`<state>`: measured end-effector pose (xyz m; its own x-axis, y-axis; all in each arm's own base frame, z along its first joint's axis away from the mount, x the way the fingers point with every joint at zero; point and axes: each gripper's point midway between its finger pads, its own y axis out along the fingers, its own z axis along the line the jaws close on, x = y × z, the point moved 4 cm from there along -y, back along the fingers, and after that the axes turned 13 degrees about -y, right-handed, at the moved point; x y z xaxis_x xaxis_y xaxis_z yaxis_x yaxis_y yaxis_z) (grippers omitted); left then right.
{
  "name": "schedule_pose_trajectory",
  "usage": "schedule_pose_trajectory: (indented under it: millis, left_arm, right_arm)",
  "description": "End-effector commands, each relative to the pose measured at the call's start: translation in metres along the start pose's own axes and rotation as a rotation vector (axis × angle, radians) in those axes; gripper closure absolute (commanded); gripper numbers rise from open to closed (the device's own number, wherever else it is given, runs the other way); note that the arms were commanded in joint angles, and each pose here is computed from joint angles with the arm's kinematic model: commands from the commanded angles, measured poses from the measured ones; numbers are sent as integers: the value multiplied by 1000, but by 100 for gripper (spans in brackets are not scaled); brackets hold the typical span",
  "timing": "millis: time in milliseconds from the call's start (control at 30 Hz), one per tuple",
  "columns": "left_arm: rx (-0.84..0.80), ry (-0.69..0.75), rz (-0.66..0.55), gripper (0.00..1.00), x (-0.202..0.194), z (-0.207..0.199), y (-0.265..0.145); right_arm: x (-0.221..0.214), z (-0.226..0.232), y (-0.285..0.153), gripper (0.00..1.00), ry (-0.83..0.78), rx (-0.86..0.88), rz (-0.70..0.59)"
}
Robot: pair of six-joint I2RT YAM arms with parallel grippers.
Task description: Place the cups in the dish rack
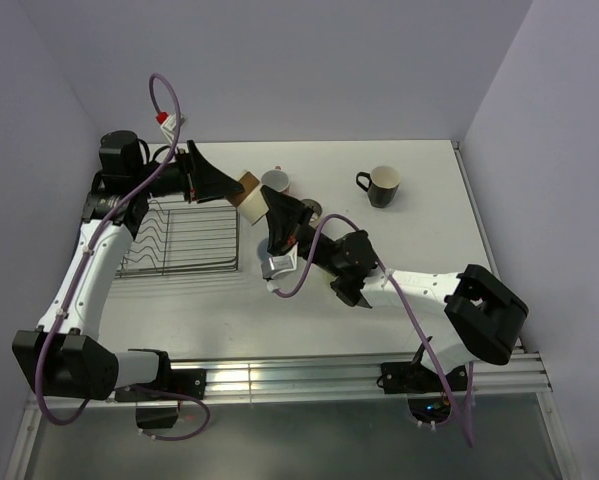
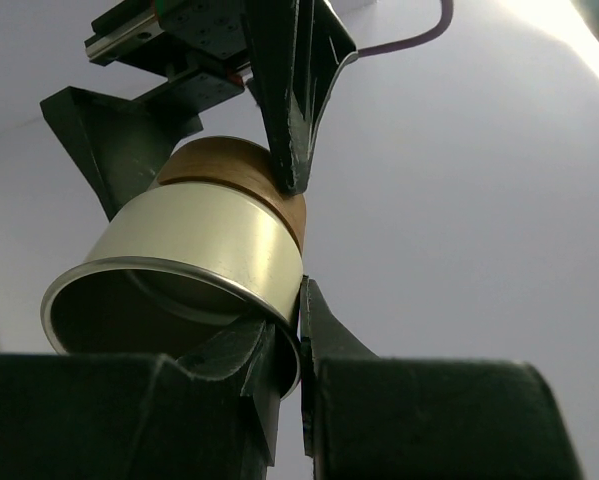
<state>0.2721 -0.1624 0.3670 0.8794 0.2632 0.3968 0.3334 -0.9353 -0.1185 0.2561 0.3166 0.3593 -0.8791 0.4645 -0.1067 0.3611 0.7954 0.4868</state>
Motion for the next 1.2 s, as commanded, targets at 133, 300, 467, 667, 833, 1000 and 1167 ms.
schedule_pose_trajectory:
  millis: [133,300,467,667,833,1000,1167]
  left_arm:
    - [-85,-11,41,11,-2,-12,1]
    - [-98,-9,39,13,-4,-13,0]
    - [-100,-4,42,26,-5,-13,0]
    - [-113,-8,55,51,-8,-13,-1]
    - [-127,5,58,95,-8,-16,-2]
    - [-118,15,22,100,0,-15,-8]
    - [-98,30,-25,100,22,-12,-21]
  right_arm:
    - [11,-119,-21,100,-114,-533,-15]
    - [14,-117,-23,100,-114,-524,-27]
    - [15,-113,-23,100,-115,-514,-22]
    - [13,-111,-21,100,-117,-511,-10]
    - [11,-109,-20,79,-128,-507,2]
    - [11,-106,-23,42,-137,-495,12]
    - [11,-100,-31,16,-141,-470,13]
